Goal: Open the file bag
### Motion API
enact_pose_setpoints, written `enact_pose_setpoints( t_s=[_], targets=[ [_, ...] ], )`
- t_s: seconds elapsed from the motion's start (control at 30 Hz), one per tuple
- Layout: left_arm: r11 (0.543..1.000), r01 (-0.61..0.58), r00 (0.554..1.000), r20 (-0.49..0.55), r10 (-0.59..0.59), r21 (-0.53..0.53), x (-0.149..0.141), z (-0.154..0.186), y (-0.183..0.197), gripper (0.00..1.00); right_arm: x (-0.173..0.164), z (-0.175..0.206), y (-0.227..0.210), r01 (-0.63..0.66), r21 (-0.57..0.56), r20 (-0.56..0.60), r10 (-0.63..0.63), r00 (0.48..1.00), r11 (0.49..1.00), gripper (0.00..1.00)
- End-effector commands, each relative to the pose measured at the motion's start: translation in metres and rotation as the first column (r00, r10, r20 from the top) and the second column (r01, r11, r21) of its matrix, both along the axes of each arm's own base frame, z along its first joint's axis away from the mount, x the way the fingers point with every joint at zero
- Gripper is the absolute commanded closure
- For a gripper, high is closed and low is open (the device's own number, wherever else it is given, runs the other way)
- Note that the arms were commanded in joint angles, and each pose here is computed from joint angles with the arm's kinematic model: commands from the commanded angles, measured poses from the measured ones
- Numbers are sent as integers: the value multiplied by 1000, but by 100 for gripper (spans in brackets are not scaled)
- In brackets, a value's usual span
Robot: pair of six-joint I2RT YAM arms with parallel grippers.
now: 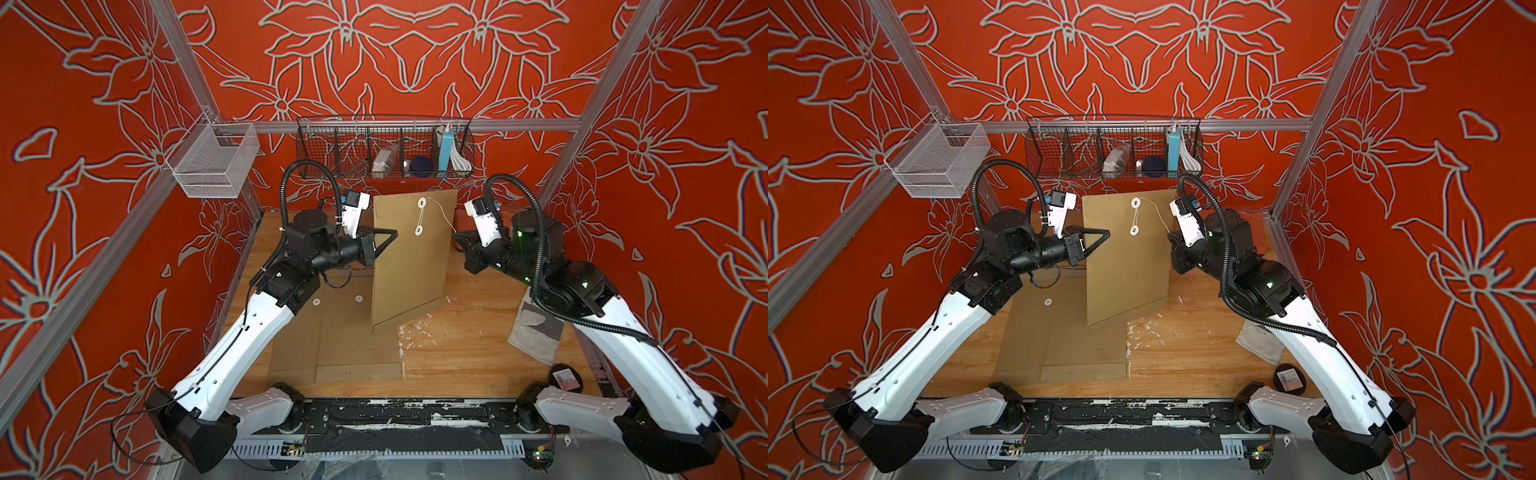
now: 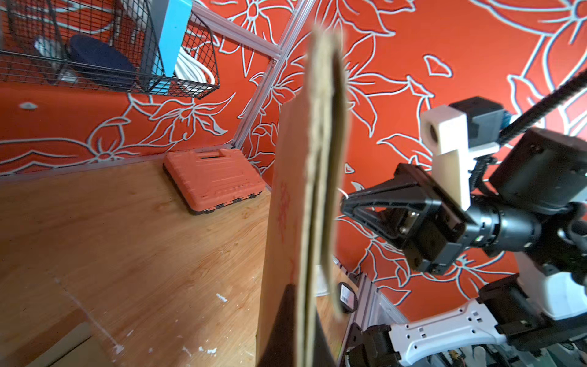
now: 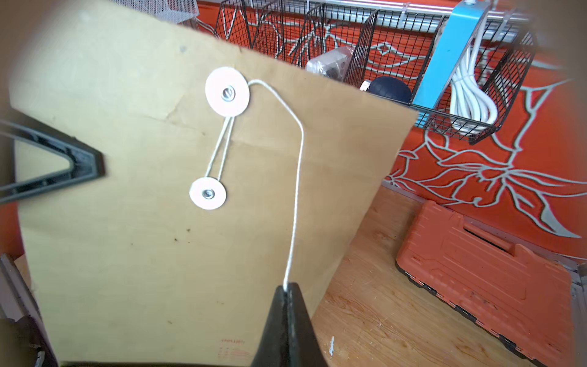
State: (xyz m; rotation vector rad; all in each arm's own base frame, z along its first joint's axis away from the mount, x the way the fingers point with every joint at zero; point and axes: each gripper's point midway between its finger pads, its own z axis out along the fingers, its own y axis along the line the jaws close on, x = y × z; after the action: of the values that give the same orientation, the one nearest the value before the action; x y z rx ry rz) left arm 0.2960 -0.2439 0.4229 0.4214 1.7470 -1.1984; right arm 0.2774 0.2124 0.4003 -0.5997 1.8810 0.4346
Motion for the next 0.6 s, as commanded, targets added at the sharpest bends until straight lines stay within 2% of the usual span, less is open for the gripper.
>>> enact_pose_setpoints(
  t_s=[0.0, 0.57],
  targets=[
    [992, 85, 994, 71, -79, -90, -11, 38, -4, 100, 3, -9, -2, 4, -37, 5, -3, 1000, 999, 100],
    [994, 70, 994, 90, -62, -88, -13, 45, 4, 100, -5, -53, -7, -28, -152, -97, 13, 995, 988, 100]
  ],
)
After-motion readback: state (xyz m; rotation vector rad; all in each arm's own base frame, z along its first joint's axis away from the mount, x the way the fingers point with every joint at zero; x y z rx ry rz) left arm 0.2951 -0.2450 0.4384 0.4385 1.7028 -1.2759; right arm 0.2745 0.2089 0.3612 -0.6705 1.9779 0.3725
